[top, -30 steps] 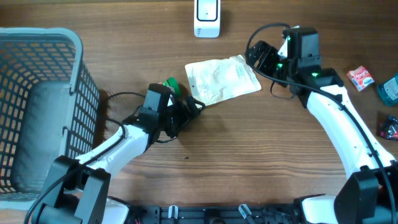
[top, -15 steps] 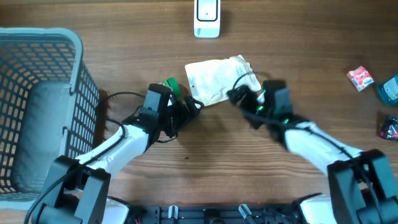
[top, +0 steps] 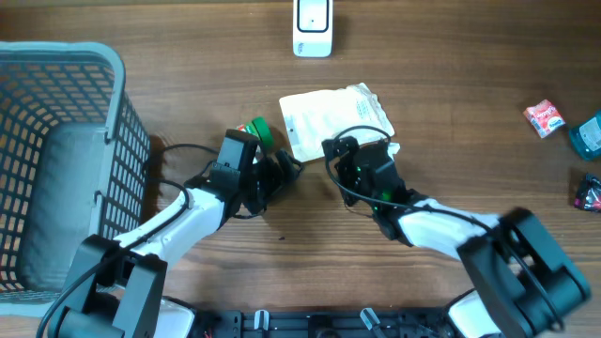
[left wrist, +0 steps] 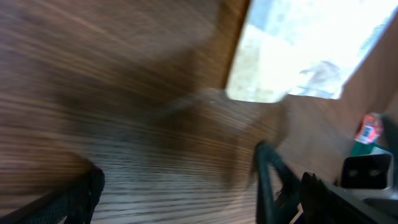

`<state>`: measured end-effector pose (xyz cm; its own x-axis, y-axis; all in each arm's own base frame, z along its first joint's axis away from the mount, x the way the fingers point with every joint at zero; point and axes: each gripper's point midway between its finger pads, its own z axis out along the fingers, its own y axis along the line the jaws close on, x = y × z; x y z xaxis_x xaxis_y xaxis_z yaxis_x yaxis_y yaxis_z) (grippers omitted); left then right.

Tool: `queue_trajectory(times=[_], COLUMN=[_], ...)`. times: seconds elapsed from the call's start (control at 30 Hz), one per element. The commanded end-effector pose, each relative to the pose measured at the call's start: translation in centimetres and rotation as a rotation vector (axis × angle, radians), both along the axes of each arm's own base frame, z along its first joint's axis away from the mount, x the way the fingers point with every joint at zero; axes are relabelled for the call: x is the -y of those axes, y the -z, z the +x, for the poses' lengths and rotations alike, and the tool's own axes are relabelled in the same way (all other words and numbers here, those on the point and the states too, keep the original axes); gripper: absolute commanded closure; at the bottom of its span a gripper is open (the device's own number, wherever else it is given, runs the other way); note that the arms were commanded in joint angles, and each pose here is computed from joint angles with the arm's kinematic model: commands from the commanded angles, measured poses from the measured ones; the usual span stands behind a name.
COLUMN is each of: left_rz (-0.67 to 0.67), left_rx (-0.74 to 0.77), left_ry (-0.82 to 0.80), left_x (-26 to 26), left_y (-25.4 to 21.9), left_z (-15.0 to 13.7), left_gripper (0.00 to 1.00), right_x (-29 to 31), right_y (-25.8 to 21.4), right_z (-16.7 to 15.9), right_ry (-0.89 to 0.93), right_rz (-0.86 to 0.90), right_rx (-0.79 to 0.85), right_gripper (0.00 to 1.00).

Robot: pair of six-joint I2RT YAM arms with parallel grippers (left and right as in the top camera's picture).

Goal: Scan the item barcode

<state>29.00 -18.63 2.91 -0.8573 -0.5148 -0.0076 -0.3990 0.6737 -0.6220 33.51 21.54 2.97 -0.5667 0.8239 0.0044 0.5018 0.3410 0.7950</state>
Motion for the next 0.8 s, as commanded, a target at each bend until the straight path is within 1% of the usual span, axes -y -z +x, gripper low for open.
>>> queue_trajectory(times=[0.0,0.1,0.17,0.3,0.4,0.57,0.63,0.7,0.77], left_rz=[0.052,0.066,0.098,0.183,0.200,0.224,0.239,0.249,0.261], left_rx=[0.033,0.029,0.018,-0.020,-0.043,-0.072,-0.081,-0.083,-0.082], left_ry=[0.013,0.006,-0.009,-0.043,-0.044,-0.046,-0.054,-0.058,-0.063], left_x=[-0.8,-1.1,-1.6,-3.2,-3.6,-4.1,-4.4,-4.5,-4.8], left_y=[0.2,0.4,0.8,1.8,2.1,2.5,2.7,2.7,2.8], left_z=[0.1,0.1,-0.1,-0.7,-1.2,-1.9,-2.0,-2.1,-2.1], left_gripper=[0.00,0.00,0.00,0.00,0.00,0.00,0.00,0.00,0.00], right_x=[1.6,1.8,1.9,2.1,3.2,4.8,5.6,6.2,6.7], right_y=[5.1,6.6,6.9,6.5,6.2,6.6,6.8,6.9,7.0], right_z=[-0.6,0.0,0.6,2.0,2.9,3.2,3.4,3.8,4.2], right_ry=[0.112,0.159,0.176,0.201,0.247,0.297,0.319,0.337,0.346], right_rz=[-0.027,-0.019,-0.029,-0.054,-0.097,-0.135,-0.141,-0.143,-0.147], right_rx=[-0.110,-0.125,-0.117,-0.077,-0.044,-0.052,-0.054,-0.055,-0.054], right_gripper=[0.00,0.00,0.00,0.00,0.00,0.05,0.13,0.32,0.42])
